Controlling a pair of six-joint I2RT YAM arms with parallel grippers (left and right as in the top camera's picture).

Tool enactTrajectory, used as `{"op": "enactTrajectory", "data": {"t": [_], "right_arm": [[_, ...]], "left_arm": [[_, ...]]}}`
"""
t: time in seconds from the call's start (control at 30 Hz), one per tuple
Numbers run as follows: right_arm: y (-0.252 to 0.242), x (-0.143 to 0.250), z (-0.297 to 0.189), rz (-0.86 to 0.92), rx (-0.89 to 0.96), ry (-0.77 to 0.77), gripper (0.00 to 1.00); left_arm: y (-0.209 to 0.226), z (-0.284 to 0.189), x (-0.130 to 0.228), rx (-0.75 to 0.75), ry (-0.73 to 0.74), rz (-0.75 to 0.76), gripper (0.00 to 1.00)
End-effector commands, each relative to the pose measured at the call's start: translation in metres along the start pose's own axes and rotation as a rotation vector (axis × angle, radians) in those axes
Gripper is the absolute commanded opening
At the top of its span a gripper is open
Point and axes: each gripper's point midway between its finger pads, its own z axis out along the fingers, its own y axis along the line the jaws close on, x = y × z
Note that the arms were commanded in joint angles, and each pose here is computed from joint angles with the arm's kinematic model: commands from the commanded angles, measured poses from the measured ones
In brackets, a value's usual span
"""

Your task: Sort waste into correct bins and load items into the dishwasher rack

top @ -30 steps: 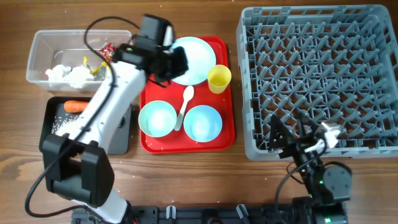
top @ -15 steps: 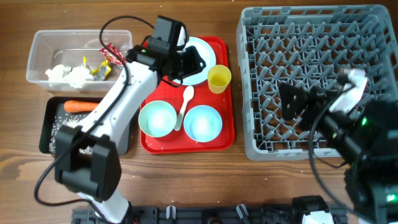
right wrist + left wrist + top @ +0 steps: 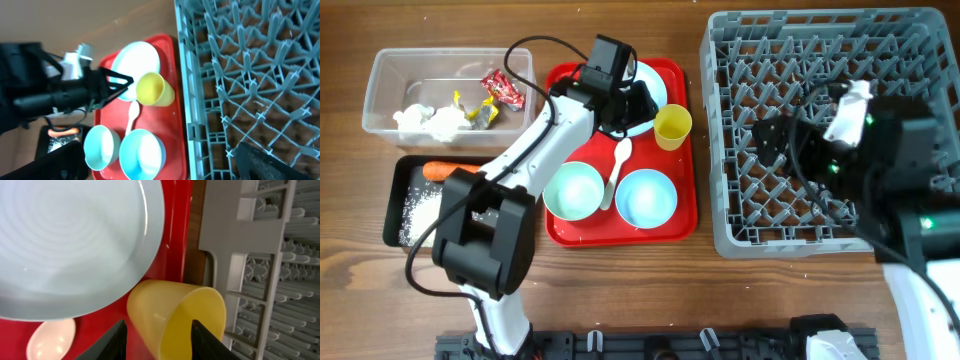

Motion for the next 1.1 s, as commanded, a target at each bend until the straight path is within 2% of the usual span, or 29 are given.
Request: {"op": "enactTrajectory", "data": {"t": [0.0, 0.17, 0.4, 0.6, 1.07], "right_arm": [[-0.005, 0.003, 0.016, 0.001, 0.020, 0.054, 1.00], [-0.014, 0.012, 0.031, 0.025, 0.053, 0.127, 1.00], [-0.017, 0.014, 0.036, 0.000, 0.058, 0.145, 1.00], [-0.019, 0.017, 0.036, -0.018, 0.069, 0.155, 1.00], [-0.028, 0.019, 0.038, -0.051, 0.107, 0.169, 1.00]], "left_arm": [[-0.001, 0.004, 0.000, -0.008, -0.004, -0.030, 0.40], [0.000, 0.006, 0.011, -0.027, 0.027, -0.027, 0.40], [-0.003, 0.011, 0.026, -0.068, 0.042, 0.001, 0.34], [-0.003, 0.014, 0.029, -0.130, -0.003, 0.036, 0.33], [0.006, 0.021, 0.031, -0.162, 0.002, 0.032, 0.31]]}}
